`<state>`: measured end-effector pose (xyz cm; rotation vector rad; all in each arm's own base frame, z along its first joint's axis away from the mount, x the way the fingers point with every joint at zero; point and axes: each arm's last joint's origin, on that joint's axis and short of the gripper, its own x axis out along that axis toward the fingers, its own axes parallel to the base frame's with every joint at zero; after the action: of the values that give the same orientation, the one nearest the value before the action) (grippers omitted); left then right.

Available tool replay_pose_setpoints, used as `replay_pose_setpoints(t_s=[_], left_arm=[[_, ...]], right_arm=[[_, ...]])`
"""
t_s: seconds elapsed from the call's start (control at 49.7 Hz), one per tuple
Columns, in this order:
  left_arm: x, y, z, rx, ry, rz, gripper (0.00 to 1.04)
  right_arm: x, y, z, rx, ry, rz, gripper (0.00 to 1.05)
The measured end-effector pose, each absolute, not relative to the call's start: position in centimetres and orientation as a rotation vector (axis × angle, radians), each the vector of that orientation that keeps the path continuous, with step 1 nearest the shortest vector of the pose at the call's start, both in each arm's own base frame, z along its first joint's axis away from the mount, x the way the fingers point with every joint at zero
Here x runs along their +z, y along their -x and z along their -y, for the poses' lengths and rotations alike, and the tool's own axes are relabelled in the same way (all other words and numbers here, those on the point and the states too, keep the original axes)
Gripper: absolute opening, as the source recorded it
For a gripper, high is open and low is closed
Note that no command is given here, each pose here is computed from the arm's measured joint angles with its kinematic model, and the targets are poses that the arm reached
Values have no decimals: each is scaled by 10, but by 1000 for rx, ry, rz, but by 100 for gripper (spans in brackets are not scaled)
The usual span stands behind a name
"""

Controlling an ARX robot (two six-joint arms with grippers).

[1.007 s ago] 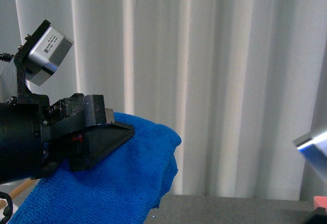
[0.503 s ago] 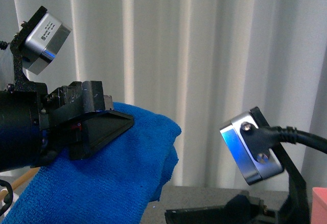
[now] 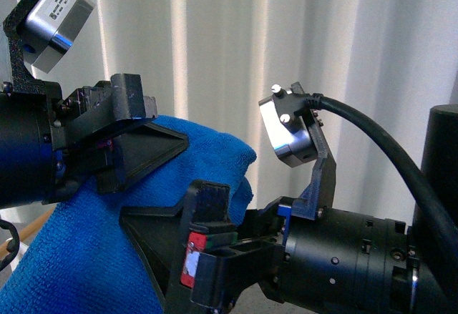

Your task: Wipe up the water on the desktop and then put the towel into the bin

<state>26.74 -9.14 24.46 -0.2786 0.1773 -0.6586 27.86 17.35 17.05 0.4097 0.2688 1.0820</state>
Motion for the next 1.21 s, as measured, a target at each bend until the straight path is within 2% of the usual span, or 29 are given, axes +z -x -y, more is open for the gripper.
replay_pose_setpoints(t_s=[0.221,0.342,0.544,0.846,1.208], left_arm=[[245,-267,91,-658,278,-177,4],[245,-267,91,-658,279,-177,5],[245,-267,91,-659,279,-177,43],[245,-267,91,-660,279,-178,99],[245,-267,91,-660,279,-178,98]], right_arm=[[165,-275,-186,1002,-417,-317,53],[165,-276,-186,980,-423,-309,39],[165,-276,-186,964,-419,-298,4],[164,-278,-182,928,-363,-299,3],[163,-277,-180,912,-340,-296,3]])
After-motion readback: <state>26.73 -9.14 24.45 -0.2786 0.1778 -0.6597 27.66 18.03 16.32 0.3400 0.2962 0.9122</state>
